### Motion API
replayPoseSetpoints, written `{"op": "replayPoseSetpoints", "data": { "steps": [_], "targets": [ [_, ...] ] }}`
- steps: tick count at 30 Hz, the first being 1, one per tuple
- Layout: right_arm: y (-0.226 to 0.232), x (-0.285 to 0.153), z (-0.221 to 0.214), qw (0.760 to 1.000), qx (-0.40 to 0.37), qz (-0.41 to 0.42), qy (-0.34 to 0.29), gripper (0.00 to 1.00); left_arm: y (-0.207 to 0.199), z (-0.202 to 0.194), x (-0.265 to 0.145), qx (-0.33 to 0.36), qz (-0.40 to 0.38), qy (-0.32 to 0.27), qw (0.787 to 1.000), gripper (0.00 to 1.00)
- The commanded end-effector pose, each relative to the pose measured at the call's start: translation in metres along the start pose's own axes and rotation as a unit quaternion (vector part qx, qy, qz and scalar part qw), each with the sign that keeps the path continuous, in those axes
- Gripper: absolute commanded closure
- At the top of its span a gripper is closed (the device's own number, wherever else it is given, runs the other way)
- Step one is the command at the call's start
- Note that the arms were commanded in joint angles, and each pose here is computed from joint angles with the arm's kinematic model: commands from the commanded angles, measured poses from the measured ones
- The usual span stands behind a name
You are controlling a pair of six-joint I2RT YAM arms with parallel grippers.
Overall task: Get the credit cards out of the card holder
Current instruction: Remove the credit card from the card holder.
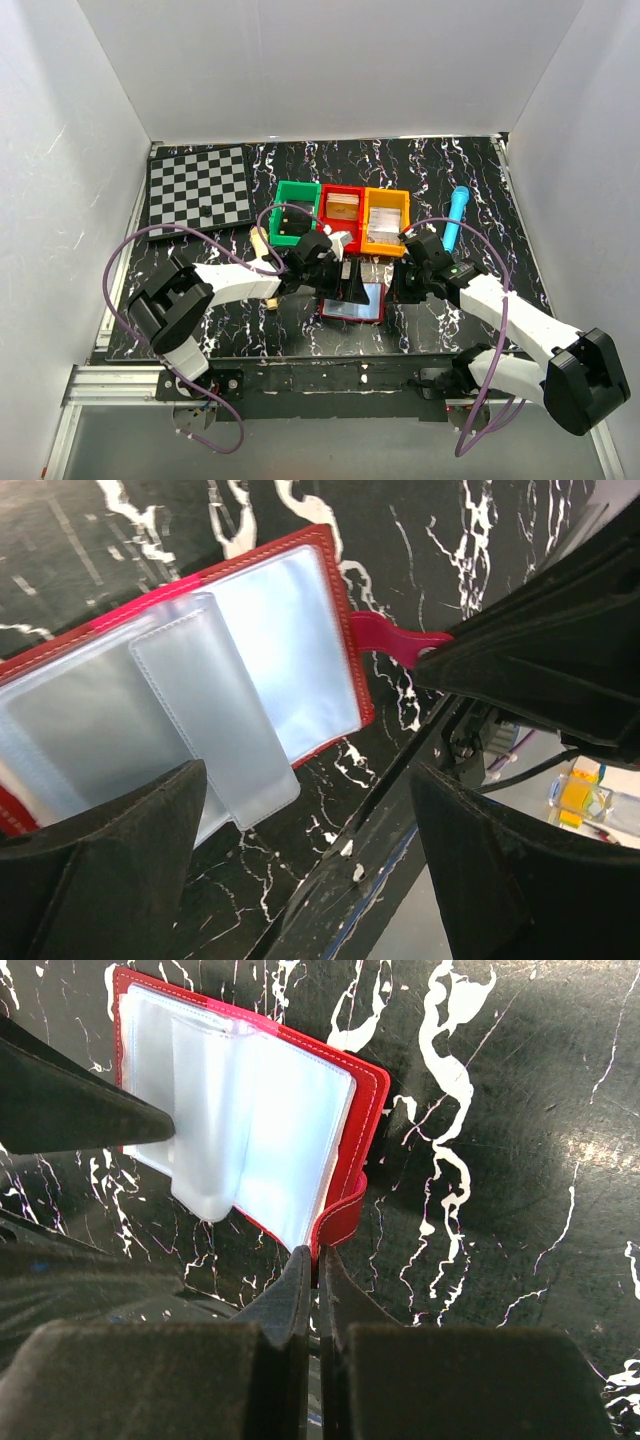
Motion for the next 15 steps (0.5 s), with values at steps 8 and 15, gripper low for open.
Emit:
{"op": "replayPoseSetpoints", "data": {
  "steps": [8, 15],
  "targets": [
    [0.004, 0.0, 0.006, 1.0, -0.007, 0.011, -0.008, 0.99, -0.037, 0.013, -0.03, 0.087, -0.045, -0.08, 0.992, 0.07],
    [0.002, 0.003, 0.004, 1.0, -0.004, 0.009, -0.005, 0.99, -0.056, 0.012, -0.003, 0.116, -0.084, -0.014, 0.99, 0.1]
  ]
}}
Point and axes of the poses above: each gripper's point midway between its finger pads, its own x axis out along the fingers, its own y axis along the line the jaws close on, z = x × y, the point moved 6 cm from there along -x, back along the fingers, and after that the axes turned 4 degrees about x, right-handed, at the moved point
